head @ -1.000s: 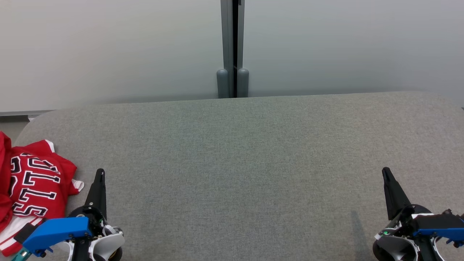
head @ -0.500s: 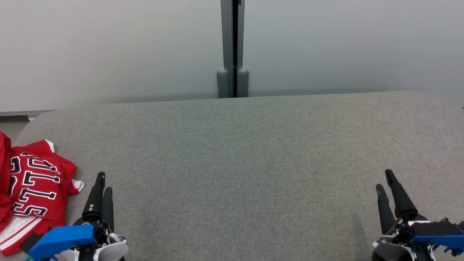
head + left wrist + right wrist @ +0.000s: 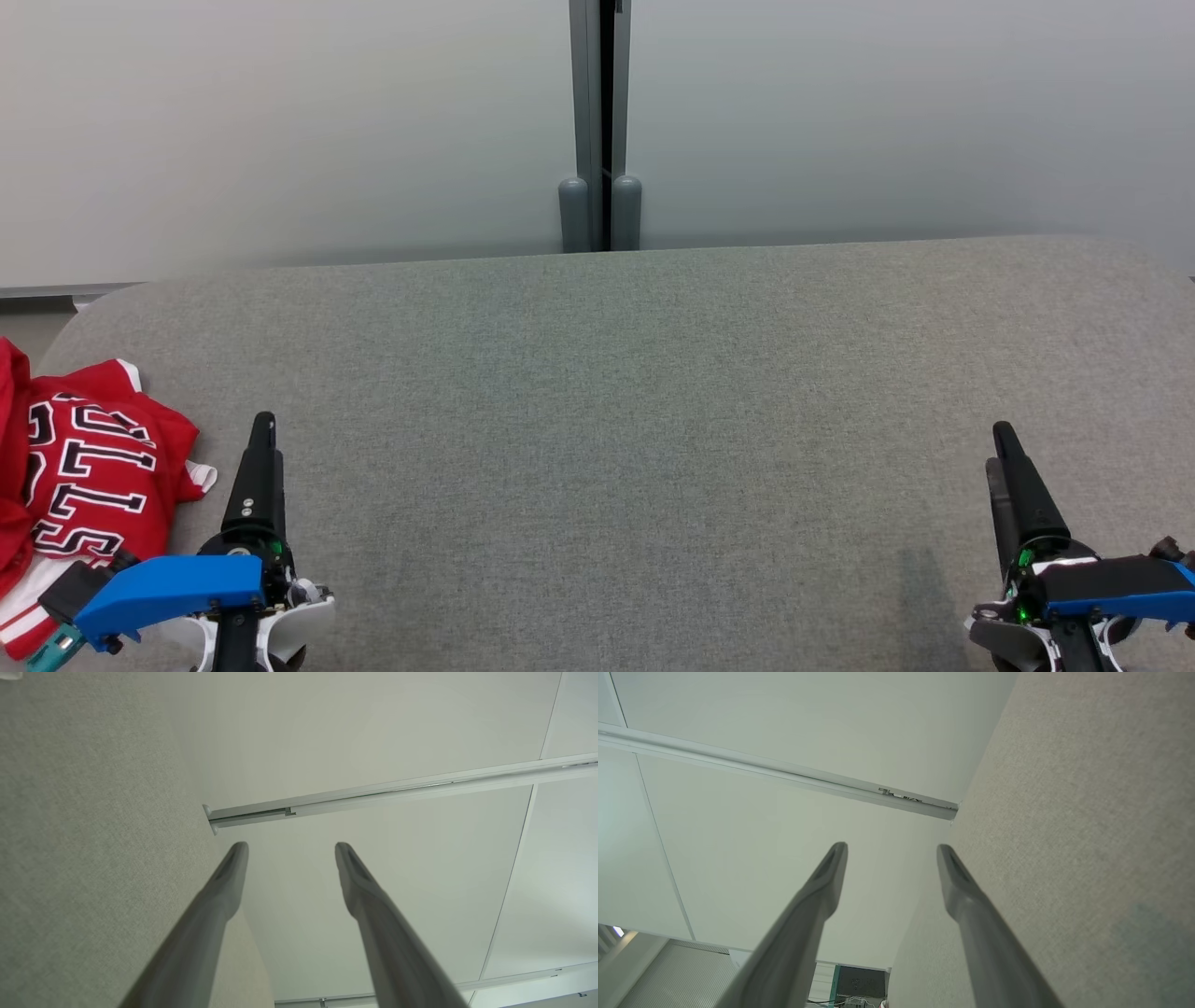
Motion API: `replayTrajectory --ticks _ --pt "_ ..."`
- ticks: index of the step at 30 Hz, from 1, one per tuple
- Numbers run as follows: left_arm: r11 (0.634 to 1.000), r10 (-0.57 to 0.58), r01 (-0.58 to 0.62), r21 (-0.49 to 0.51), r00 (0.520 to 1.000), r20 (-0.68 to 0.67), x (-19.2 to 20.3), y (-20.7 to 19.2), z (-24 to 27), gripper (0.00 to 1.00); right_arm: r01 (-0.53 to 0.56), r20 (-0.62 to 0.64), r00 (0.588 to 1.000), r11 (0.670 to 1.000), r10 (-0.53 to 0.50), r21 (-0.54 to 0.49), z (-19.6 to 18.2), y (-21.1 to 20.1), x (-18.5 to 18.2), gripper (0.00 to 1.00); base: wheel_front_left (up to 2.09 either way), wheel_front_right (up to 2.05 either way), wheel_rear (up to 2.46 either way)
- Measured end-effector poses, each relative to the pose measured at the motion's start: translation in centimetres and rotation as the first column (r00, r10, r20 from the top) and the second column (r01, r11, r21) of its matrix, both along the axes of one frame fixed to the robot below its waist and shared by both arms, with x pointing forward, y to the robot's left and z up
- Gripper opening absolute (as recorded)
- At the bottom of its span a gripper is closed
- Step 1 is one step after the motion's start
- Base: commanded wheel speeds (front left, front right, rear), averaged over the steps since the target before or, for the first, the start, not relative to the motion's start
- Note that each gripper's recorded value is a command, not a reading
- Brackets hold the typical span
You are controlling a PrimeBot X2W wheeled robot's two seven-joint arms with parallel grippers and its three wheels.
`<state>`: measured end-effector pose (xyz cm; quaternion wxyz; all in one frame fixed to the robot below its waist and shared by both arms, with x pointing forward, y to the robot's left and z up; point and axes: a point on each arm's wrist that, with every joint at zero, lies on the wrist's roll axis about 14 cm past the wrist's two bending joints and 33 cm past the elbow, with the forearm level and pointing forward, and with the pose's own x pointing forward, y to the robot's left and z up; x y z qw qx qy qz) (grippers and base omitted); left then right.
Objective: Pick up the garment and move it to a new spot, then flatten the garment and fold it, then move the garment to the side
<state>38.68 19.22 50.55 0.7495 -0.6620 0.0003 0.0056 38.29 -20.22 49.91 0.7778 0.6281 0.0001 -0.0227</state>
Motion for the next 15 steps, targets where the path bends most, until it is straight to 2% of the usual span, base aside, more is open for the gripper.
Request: replayTrajectory --ticks 8,15 --pt "0.982 -0.022 0.016 0.186 0.999 0.03 0.3 -0.6 1.1 1.0 -0.003 0.028 1.0 0.977 0.009 -0.212 1.2 0.0 0.2 1.0 0.0 0.0 0.0" --pt "0.933 -0.052 0.035 0.359 0.998 0.038 0.3 -1.2 1.3 1.0 0.004 0.05 0.999 0.928 0.015 -0.372 2.0 0.2 0.3 1.0 0.0 0.0 0.0"
